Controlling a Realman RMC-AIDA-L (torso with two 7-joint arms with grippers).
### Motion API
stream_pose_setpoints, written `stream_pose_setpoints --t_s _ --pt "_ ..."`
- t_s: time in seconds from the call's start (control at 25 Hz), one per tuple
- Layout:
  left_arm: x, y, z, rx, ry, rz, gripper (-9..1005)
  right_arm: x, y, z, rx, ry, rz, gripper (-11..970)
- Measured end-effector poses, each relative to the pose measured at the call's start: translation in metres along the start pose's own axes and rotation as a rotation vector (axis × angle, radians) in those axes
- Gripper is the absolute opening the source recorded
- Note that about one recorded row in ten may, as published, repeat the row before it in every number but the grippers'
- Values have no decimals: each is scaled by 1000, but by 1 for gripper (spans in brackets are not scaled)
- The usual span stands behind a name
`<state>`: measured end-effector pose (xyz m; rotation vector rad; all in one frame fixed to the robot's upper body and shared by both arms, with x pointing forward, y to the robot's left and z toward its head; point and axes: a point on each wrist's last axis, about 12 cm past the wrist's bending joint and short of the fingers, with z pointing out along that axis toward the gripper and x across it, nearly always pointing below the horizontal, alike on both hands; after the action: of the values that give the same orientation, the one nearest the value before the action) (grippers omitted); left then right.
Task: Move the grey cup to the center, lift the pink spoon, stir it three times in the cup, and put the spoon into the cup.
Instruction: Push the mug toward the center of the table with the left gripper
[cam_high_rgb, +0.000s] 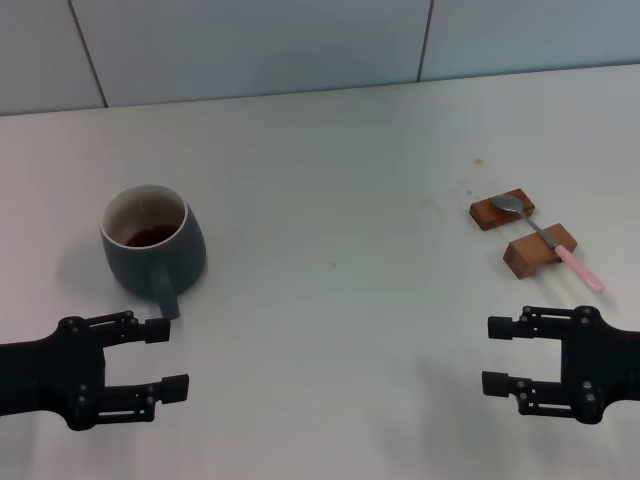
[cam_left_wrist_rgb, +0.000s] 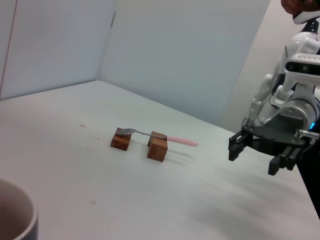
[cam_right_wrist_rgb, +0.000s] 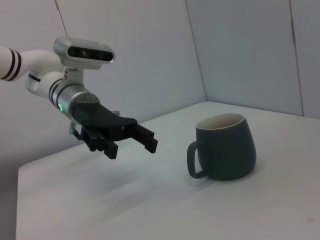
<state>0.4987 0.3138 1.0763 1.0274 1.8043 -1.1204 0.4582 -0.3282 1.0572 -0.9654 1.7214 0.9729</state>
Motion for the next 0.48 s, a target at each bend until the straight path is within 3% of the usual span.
stream_pose_setpoints --t_s 0.44,0.48 --pt "2 1 4 -17 12 2 628 -2 -1 1 -2 -2 -5 662" --pt "2 2 4 -21 13 1 589 -2 -1 1 -2 -2 -5 662"
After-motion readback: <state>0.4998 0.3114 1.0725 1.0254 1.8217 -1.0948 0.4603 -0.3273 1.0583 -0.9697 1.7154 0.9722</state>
